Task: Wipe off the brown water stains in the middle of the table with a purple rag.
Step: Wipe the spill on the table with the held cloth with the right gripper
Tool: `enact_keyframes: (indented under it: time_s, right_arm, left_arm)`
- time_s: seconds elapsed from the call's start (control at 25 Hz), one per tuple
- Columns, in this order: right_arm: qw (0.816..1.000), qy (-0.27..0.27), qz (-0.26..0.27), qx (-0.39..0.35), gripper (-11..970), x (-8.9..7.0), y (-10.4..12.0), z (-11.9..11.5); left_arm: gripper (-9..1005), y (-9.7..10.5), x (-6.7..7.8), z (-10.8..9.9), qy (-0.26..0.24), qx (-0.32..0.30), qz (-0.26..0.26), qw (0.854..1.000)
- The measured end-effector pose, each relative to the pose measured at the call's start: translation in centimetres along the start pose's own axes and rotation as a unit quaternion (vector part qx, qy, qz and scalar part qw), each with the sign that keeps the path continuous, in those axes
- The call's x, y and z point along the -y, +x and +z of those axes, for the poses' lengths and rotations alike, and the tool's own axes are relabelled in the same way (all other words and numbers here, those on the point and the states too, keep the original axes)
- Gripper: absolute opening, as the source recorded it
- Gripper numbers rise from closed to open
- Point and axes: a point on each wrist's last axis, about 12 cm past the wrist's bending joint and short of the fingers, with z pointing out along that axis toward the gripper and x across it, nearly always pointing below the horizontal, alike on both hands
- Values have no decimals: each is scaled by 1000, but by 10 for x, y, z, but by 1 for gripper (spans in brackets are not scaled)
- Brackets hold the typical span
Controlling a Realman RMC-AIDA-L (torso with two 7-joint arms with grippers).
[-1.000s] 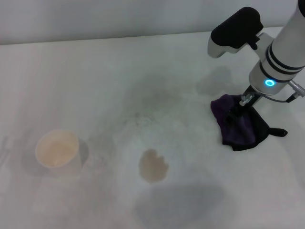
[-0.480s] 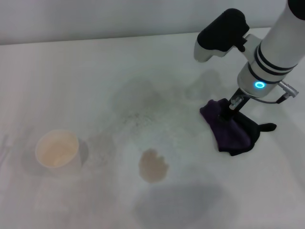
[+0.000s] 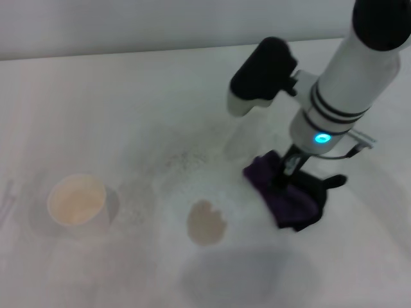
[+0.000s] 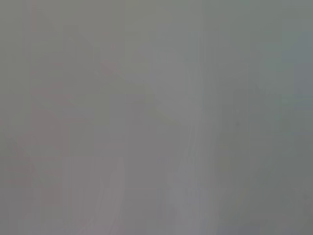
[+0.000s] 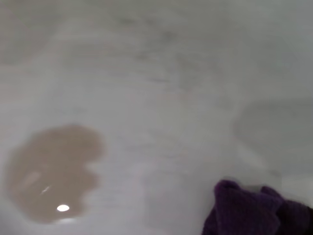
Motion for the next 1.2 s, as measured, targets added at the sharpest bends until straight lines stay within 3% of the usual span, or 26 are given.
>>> enact_keyframes:
  time_s: [0.36,0.76,0.92,1.2]
  right_arm:
    - [993,-26,-107,32,95,-61,-25,-2]
    - [969,-64,-236,34,96,-122,-43,7]
    - [964,-51,-255,45,96,-125,-51,4]
    - [977,28,-212,18,96,-76,-63,11]
  left_arm:
    - [892,0,1,1,1,0,-1,1000]
    - [893,2,4,4,7,-3,-6,1000]
    - [893,2,6,4,10,-5,-8,1000]
    - [893,3,7,1,6,-8,-9,1000]
